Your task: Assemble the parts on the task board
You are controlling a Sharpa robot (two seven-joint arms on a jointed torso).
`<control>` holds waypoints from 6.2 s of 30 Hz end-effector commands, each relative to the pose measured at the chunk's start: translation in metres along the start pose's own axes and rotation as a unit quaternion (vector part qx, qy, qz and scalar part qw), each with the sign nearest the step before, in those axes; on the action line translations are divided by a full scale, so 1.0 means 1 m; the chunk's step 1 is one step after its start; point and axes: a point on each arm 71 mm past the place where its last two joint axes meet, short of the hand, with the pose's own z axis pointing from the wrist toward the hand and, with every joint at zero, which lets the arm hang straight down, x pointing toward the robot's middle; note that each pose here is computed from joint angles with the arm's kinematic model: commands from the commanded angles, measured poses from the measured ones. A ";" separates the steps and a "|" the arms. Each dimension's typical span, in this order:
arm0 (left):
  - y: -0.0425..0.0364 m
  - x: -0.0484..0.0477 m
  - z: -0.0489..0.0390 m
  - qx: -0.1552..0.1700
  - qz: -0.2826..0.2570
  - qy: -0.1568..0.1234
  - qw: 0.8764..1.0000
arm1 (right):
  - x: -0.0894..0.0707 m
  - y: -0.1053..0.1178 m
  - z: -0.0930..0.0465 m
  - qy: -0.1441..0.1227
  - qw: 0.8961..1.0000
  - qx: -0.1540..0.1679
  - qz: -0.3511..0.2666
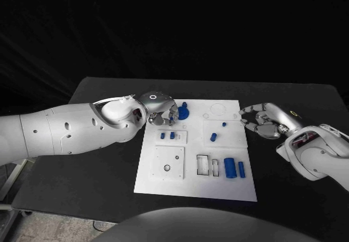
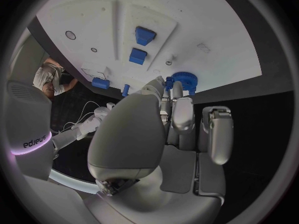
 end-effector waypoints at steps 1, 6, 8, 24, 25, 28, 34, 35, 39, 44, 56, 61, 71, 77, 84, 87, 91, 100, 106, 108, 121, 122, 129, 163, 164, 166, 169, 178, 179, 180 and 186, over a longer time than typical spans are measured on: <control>0.0011 0.0046 -0.0016 -0.007 -0.013 0.014 1.000 | 0.002 -0.001 -0.001 0.008 1.000 0.000 0.000; 0.0024 0.0075 -0.0026 -0.009 -0.015 0.015 1.000 | 0.002 -0.001 -0.002 0.007 1.000 0.000 0.000; 0.0026 0.0082 -0.0026 -0.010 -0.016 0.015 1.000 | 0.003 -0.001 -0.002 0.008 1.000 0.000 0.000; 0.0049 0.0129 0.0003 -0.016 -0.013 0.023 1.000 | 0.003 -0.001 -0.003 0.010 1.000 0.001 0.001; 0.0050 0.0134 0.0002 -0.016 -0.014 0.024 1.000 | 0.003 -0.001 -0.003 0.010 1.000 0.001 0.000; 0.0047 0.0153 0.0000 -0.016 -0.014 0.026 0.999 | 0.003 -0.002 -0.003 0.010 1.000 0.002 0.000; 0.0040 0.0190 0.0002 -0.018 -0.016 0.032 0.999 | 0.003 -0.002 -0.003 0.010 1.000 0.003 0.000; 0.0040 0.0196 0.0001 -0.018 -0.016 0.032 0.999 | 0.003 -0.002 -0.003 0.010 1.000 0.003 0.000; 0.0038 0.0207 -0.0003 -0.018 -0.017 0.034 0.999 | 0.003 -0.002 -0.003 0.010 1.000 0.003 0.000; 0.0033 0.0220 -0.0001 -0.018 -0.017 0.036 0.999 | 0.003 -0.003 -0.003 0.011 1.000 0.004 0.000; 0.0028 0.0244 -0.0015 -0.020 -0.019 0.042 0.999 | 0.003 -0.004 -0.003 0.011 1.000 0.006 0.000; 0.0032 0.0248 -0.0022 -0.022 -0.019 0.044 0.999 | 0.004 -0.004 -0.003 0.011 1.000 0.006 0.000; 0.0056 0.0253 -0.0036 -0.029 -0.018 0.045 0.998 | 0.005 -0.005 -0.003 0.013 1.000 0.008 0.000; 0.0068 0.0257 -0.0031 -0.033 -0.018 0.046 0.998 | 0.006 -0.005 -0.003 0.014 1.000 0.008 0.000; 0.0090 0.0256 -0.0034 -0.039 -0.017 0.042 0.998 | 0.006 -0.005 -0.003 0.014 1.000 0.008 0.000; 0.0102 0.0249 -0.0039 -0.041 -0.017 0.037 0.998 | 0.006 -0.005 -0.003 0.014 1.000 0.008 0.000; 0.0118 0.0237 -0.0050 -0.042 -0.017 0.027 0.999 | 0.006 -0.005 -0.003 0.013 1.000 0.008 0.000; 0.0166 0.0223 -0.0088 -0.048 -0.018 0.017 0.999 | 0.005 -0.005 -0.004 0.011 1.000 0.008 0.000; 0.0222 0.0204 -0.0147 -0.052 -0.019 0.005 0.998 | 0.003 -0.005 -0.006 0.006 1.000 0.007 0.000; 0.0245 0.0193 -0.0169 -0.054 -0.021 -0.002 0.998 | 0.002 -0.005 -0.007 0.003 1.000 0.006 0.000; 0.0494 0.0050 -0.0356 -0.055 -0.162 -0.106 0.979 | -0.033 0.014 0.001 -0.024 0.999 -0.018 -0.013; 0.0501 0.0036 -0.0363 -0.052 -0.174 -0.116 0.977 | -0.034 0.016 0.002 -0.024 0.999 -0.019 -0.014; 0.0523 -0.0065 -0.0401 -0.029 -0.250 -0.187 0.950 | -0.035 0.020 0.005 -0.003 1.000 -0.018 -0.011; 0.0361 -0.0021 -0.0374 0.005 -0.628 -0.186 0.756 | -0.006 0.036 0.013 0.076 0.986 -0.055 -0.138; 0.0359 -0.0020 -0.0376 0.005 -0.629 -0.185 0.755 | -0.005 0.036 0.014 0.076 0.985 -0.056 -0.144; 0.0353 -0.0019 -0.0380 0.006 -0.631 -0.184 0.754 | -0.003 0.038 0.016 0.076 0.983 -0.060 -0.154; 0.0347 -0.0020 -0.0387 0.005 -0.632 -0.183 0.753 | -0.002 0.040 0.019 0.075 0.981 -0.065 -0.164; 0.0355 -0.0020 -0.0441 -0.002 -0.633 -0.182 0.752 | 0.006 0.047 0.035 0.067 0.976 -0.086 -0.186; 0.0354 -0.0020 -0.0442 -0.002 -0.633 -0.182 0.752 | 0.006 0.048 0.036 0.068 0.976 -0.086 -0.187; 0.0354 -0.0020 -0.0442 -0.002 -0.634 -0.182 0.752 | 0.007 0.048 0.037 0.068 0.976 -0.086 -0.187; 0.0346 -0.0018 -0.0440 -0.003 -0.635 -0.180 0.752 | 0.011 0.049 0.043 0.071 0.977 -0.087 -0.180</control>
